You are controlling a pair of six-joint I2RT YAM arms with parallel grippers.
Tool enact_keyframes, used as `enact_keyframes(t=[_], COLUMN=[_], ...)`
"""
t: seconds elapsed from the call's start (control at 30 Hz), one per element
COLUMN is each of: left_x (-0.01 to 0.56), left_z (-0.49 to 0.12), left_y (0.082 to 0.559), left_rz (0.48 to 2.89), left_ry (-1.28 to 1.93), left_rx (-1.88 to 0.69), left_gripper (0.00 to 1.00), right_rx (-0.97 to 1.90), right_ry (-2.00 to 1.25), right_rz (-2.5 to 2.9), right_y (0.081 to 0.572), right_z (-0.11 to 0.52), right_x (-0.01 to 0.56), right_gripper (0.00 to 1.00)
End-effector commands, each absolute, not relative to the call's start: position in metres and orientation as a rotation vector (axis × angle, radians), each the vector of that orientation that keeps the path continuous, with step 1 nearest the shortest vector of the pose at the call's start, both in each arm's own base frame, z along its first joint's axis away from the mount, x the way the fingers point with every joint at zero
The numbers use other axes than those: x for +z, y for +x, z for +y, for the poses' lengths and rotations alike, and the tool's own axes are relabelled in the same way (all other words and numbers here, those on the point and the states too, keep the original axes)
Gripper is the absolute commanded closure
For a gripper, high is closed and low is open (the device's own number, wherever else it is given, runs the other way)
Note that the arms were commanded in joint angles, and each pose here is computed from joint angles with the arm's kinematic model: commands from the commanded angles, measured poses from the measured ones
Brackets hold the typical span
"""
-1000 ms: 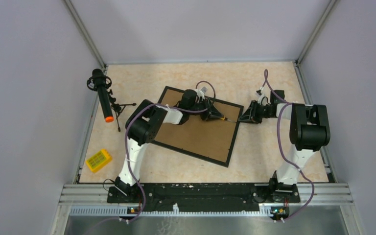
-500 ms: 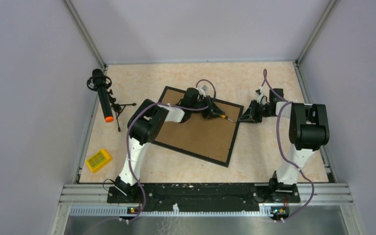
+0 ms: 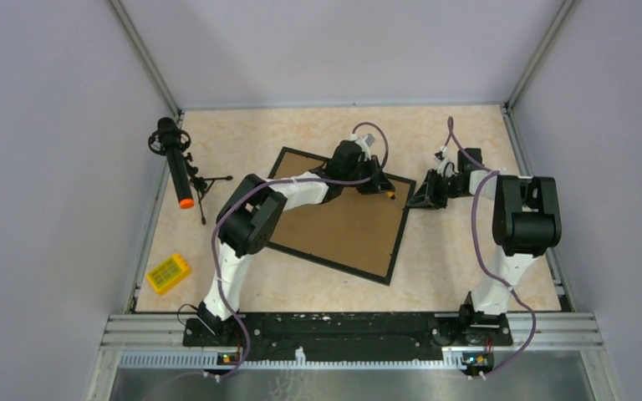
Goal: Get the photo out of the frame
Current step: Release the photo frame item from the photo frame.
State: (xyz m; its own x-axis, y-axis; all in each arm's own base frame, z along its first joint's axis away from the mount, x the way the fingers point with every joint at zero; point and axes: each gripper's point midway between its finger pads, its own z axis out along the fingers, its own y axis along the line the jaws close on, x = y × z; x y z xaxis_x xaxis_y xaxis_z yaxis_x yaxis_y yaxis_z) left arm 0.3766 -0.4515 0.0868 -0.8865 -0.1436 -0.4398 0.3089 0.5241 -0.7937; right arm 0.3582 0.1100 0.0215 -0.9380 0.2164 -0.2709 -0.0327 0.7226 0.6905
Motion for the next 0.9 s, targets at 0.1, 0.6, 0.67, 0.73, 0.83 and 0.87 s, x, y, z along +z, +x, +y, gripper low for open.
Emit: enact_keyframes(t=[0.1, 0.6, 0.67, 0.73, 0.83, 0.87], left_x=[0.111, 0.177, 0.174, 0.17, 0.169, 0.169], left_z=[-0.503, -0.409, -0.403, -0.399, -0.396, -0.396], left_y=[0.287, 0.37, 0.371, 0.371, 0.372, 0.372], left_rz=[2.35, 2.173, 2.18, 2.189, 2.191, 2.189], left_ry=[0.466, 0.251, 0.226, 0.209, 0.2, 0.201], left_rx=[-1.416, -1.306, -1.298, -1.297, -1.291, -1.291], left_gripper=[1.0, 1.0, 1.0, 1.0, 1.0, 1.0], right_rx=[0.82, 0.523, 0.497, 0.438, 0.437, 0.437], right_ry=[0.065, 0.007, 0.012, 0.033, 0.03, 0.029], right_rz=[2.687, 2.63, 2.649, 2.672, 2.706, 2.713], right_y=[0.366, 0.37, 0.367, 0.366, 0.363, 0.361], right_z=[0.11, 0.109, 0.113, 0.11, 0.114, 0.115], right_x=[-0.023, 0.05, 0.046, 0.041, 0.033, 0.031], right_gripper=[0.96, 0.42, 0.42, 0.43, 0.48, 0.5])
